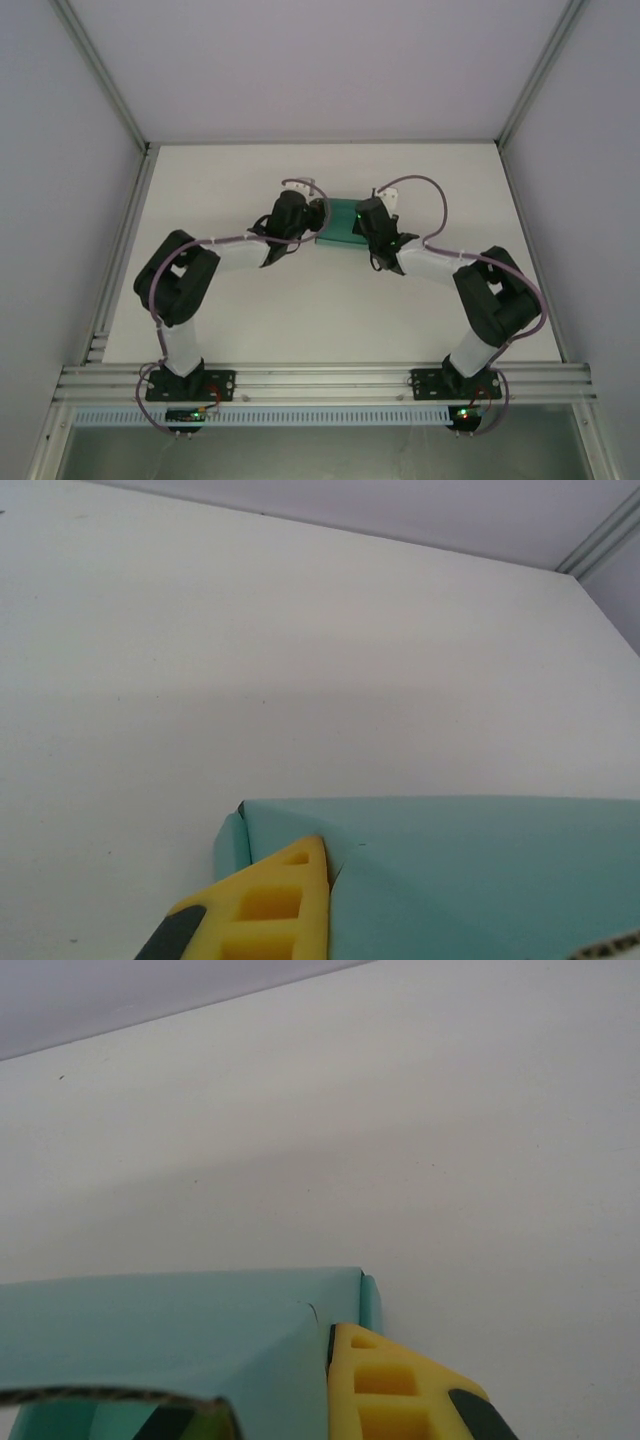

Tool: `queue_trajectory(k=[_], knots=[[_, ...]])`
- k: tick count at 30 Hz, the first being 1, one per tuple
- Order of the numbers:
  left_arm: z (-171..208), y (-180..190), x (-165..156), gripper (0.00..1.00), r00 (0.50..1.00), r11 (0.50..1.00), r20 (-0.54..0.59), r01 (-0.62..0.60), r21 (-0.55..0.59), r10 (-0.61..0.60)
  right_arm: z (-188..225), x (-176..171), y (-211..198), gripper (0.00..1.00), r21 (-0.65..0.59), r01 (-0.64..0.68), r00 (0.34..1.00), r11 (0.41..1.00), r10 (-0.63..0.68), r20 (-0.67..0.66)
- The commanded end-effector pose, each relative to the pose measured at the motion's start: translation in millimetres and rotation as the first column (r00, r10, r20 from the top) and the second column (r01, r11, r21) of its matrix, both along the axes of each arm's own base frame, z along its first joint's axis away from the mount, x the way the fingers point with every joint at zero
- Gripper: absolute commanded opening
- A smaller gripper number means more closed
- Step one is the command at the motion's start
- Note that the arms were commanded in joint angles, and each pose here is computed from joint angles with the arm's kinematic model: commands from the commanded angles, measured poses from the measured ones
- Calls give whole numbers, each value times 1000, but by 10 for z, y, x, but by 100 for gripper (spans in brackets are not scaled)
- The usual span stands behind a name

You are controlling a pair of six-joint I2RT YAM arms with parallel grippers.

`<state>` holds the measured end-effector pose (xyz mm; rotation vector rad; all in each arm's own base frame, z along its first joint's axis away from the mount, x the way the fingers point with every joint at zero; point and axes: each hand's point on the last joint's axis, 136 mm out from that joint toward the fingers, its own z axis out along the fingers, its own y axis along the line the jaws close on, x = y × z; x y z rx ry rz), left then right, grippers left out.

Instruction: Assemble paper box

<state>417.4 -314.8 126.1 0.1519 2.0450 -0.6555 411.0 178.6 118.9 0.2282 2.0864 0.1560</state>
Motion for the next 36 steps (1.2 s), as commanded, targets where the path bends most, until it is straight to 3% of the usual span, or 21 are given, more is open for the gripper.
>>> queue_trajectory(k=[1,5,8,10,15,19,22,26,30,34,36], knots=[[-615,-123,-554,3,967,971,-164,212,110,-192,-400,-230,53,0,-59,-95,992,994,90,-93],[-649,-130,-672,4,952,959,-196,258,113,-233,-488,-339,32,0,-120,-125,989,985,114,-95],[-490,-112,-685,12,956,964,-183,248,94,-229,-506,-384,32,0,-146,-139,988,979,127,-91],[-336,-115,-734,32,955,962,-163,262,78,-247,-537,-416,51,0,-157,-152,986,976,138,-96],[-18,-19,-829,47,957,966,-170,250,71,-235,-615,-457,90,0,-174,-166,983,971,149,-110],[267,188,-921,70,970,975,-160,201,98,-184,-694,-511,68,0,-178,-168,981,970,147,-124],[576,478,-890,100,986,988,-153,92,120,-74,-737,-530,66,0,-190,-175,979,966,150,-138],[943,799,-628,100,981,998,-191,-28,48,36,-794,-545,69,0,-203,-184,976,962,154,-152],[918,886,-170,100,962,997,-265,-73,-15,66,-825,-544,72,0,-207,-186,975,961,155,-157],[615,581,154,100,911,997,-409,31,-77,-60,-821,-554,73,0,-212,-188,975,959,156,-156],[379,429,240,100,862,987,-489,75,-140,-135,-819,-551,85,0,-214,-193,974,957,161,-158]])
